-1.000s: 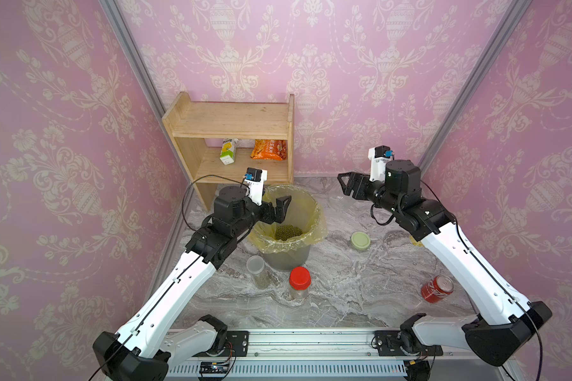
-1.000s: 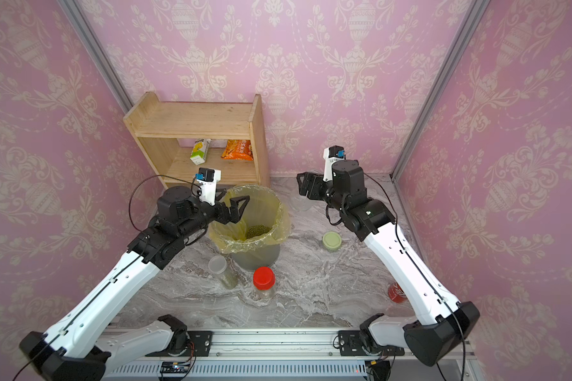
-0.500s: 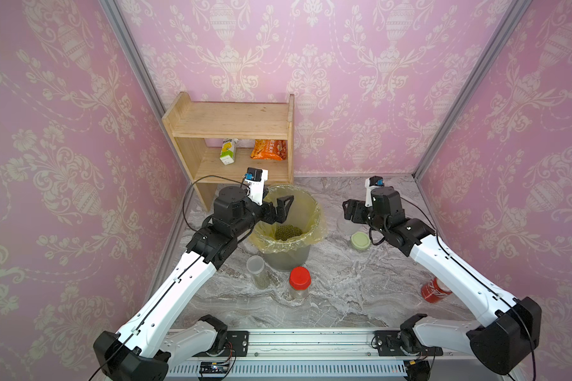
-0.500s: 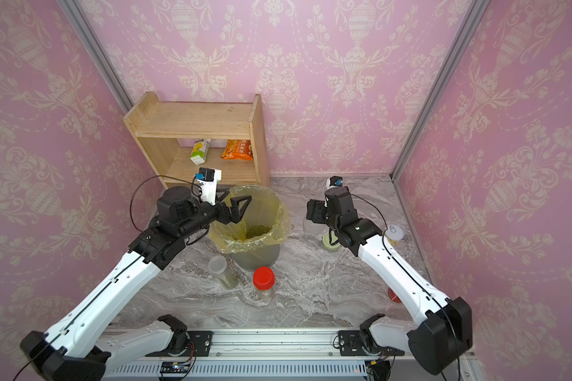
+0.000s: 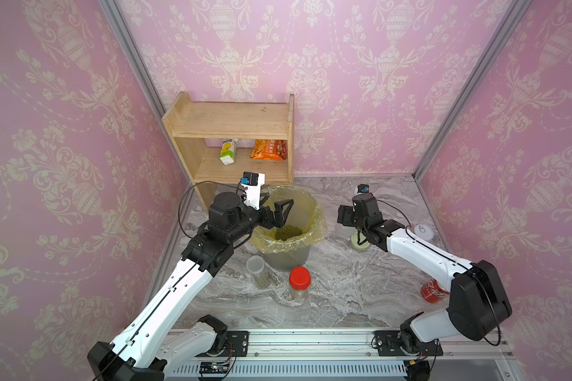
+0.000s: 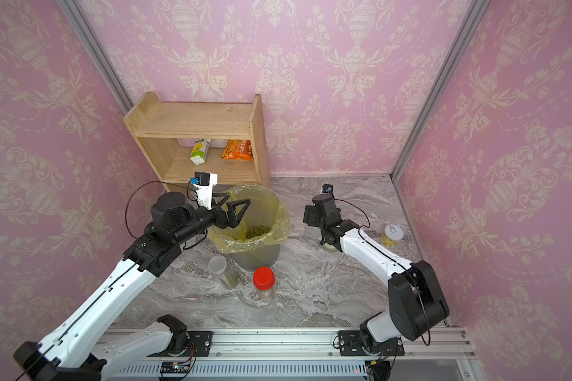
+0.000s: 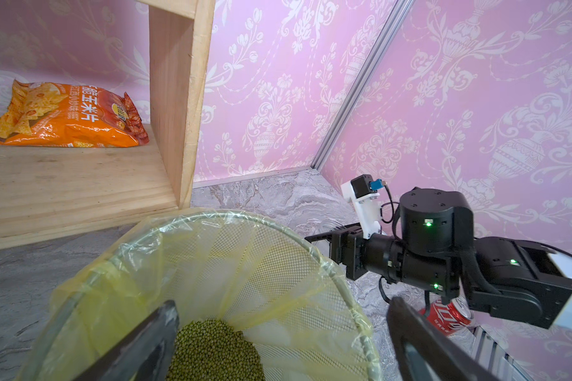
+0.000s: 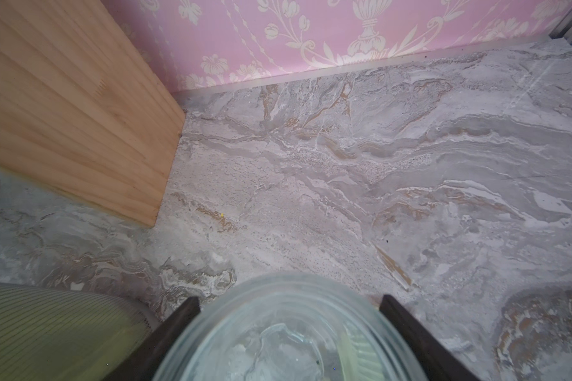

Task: Empty moldy mung beans from jars
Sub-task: Place the jar at the center of the board, then pick up the jar from the center of the board.

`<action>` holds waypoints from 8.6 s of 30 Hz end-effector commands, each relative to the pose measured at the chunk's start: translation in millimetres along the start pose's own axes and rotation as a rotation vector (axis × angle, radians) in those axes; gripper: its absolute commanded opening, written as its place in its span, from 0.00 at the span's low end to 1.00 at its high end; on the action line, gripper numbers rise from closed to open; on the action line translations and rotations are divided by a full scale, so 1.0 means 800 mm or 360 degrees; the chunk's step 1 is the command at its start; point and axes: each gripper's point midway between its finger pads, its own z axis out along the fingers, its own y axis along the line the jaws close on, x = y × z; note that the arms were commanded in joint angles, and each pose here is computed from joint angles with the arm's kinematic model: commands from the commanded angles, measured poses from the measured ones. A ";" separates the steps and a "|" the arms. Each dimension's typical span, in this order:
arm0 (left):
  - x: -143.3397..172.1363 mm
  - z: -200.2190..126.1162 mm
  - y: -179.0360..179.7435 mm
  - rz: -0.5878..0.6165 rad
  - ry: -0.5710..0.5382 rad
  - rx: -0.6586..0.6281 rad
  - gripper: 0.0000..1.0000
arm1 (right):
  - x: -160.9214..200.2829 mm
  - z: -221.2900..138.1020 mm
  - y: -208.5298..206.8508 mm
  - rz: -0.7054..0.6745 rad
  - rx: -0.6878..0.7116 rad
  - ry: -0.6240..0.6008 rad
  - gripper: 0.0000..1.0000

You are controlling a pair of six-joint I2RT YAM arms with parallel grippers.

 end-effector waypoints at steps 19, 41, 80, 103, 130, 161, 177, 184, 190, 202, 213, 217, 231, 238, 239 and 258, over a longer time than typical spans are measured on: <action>0.020 0.007 0.004 -0.0039 0.0054 0.0035 0.99 | 0.002 0.061 -0.044 0.0086 0.0372 -0.0254 0.51; 0.028 0.009 0.003 -0.0062 0.0064 0.0064 0.99 | 0.005 0.052 -0.033 0.0004 0.0372 -0.0165 1.00; 0.048 -0.041 0.007 0.0010 0.0128 0.0001 0.99 | 0.169 -0.229 0.110 -0.0414 -0.1100 -0.0077 0.97; 0.040 -0.067 0.005 -0.0067 -0.0027 -0.0005 0.99 | 0.218 -0.235 0.207 -0.0590 -0.1232 -0.0033 1.00; 0.039 -0.072 0.012 -0.0043 -0.0045 -0.0060 0.99 | 0.265 -0.188 0.223 -0.0500 -0.1064 0.0089 0.99; 0.045 -0.077 0.015 -0.0061 -0.0019 -0.0089 0.99 | 0.255 -0.161 0.189 -0.0411 -0.0761 0.0025 0.68; 0.048 -0.039 0.002 -0.0086 0.0060 0.0071 0.99 | 0.182 -0.198 0.103 -0.0324 -0.0576 -0.0141 0.63; 0.040 -0.028 -0.001 -0.0093 0.0046 0.0106 0.99 | 0.110 -0.246 0.040 -0.0194 -0.0551 -0.0270 0.61; 0.036 -0.014 -0.008 -0.0065 0.0042 0.0180 0.99 | 0.044 -0.301 0.013 -0.0153 -0.0582 -0.0393 0.60; 0.020 0.016 -0.034 0.0009 -0.0003 0.0439 0.97 | -0.077 -0.349 0.109 -0.0386 -0.0790 -0.0373 0.58; 0.015 -0.009 -0.078 0.0237 -0.0108 0.0767 0.96 | -0.163 -0.311 0.195 -0.0239 -0.1040 -0.0295 0.59; 0.016 -0.008 -0.076 0.0258 -0.0148 0.0766 0.96 | -0.181 -0.306 0.220 -0.0177 -0.1147 -0.0258 0.59; -0.011 0.006 -0.058 0.0355 -0.0357 0.0617 0.99 | -0.197 -0.299 0.262 0.0133 -0.1470 -0.0078 0.56; -0.024 0.018 -0.051 0.0390 -0.0425 0.0567 0.99 | -0.200 -0.297 0.269 0.0254 -0.1526 -0.0034 0.56; -0.026 0.019 -0.051 0.0395 -0.0432 0.0563 0.99 | -0.200 -0.296 0.269 0.0275 -0.1531 -0.0037 0.56; -0.072 0.046 -0.038 0.0436 -0.0672 0.0470 0.99 | -0.198 -0.280 0.286 0.0448 -0.1608 0.0025 0.56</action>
